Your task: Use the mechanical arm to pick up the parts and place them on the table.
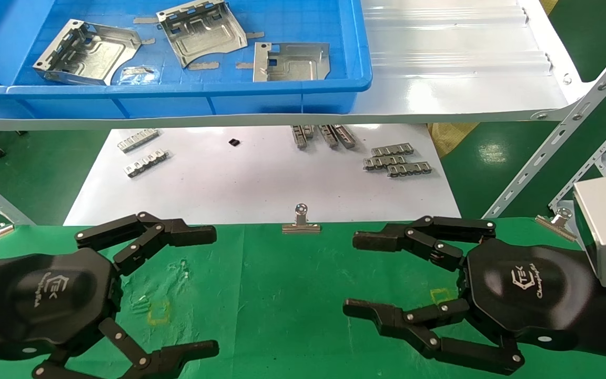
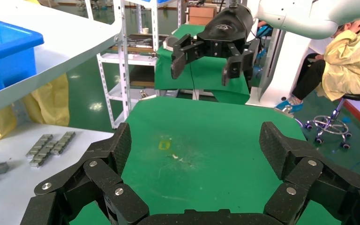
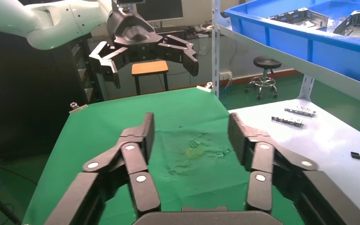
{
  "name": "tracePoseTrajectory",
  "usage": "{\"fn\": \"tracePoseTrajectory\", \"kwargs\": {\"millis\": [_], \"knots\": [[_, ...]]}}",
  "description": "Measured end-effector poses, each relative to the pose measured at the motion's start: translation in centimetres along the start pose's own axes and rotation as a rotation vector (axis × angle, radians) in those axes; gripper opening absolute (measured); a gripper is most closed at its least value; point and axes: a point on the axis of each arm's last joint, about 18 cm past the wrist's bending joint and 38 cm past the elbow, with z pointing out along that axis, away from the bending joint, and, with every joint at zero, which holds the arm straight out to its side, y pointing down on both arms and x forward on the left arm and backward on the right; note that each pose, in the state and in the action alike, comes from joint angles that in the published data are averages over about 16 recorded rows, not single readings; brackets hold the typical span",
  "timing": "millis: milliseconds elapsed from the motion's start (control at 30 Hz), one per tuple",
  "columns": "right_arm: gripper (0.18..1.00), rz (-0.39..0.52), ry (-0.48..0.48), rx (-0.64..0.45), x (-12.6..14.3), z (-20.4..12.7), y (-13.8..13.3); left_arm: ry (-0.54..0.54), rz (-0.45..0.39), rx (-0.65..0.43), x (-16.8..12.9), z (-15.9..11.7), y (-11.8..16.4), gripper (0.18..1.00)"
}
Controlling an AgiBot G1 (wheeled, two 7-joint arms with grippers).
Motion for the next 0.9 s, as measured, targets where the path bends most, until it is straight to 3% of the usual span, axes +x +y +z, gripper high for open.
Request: {"fn": "tracePoseTrajectory", "kwargs": {"millis": [533, 900], "knots": [[0.347, 0.0, 0.0, 0.0, 0.0, 0.0, 0.0, 0.0, 0.0, 0.0, 0.0, 0.0, 0.0, 1.001], [0.223, 0.0, 0.0, 0.0, 0.0, 0.0, 0.0, 0.0, 0.0, 0.0, 0.0, 0.0, 0.0, 1.001]]}}
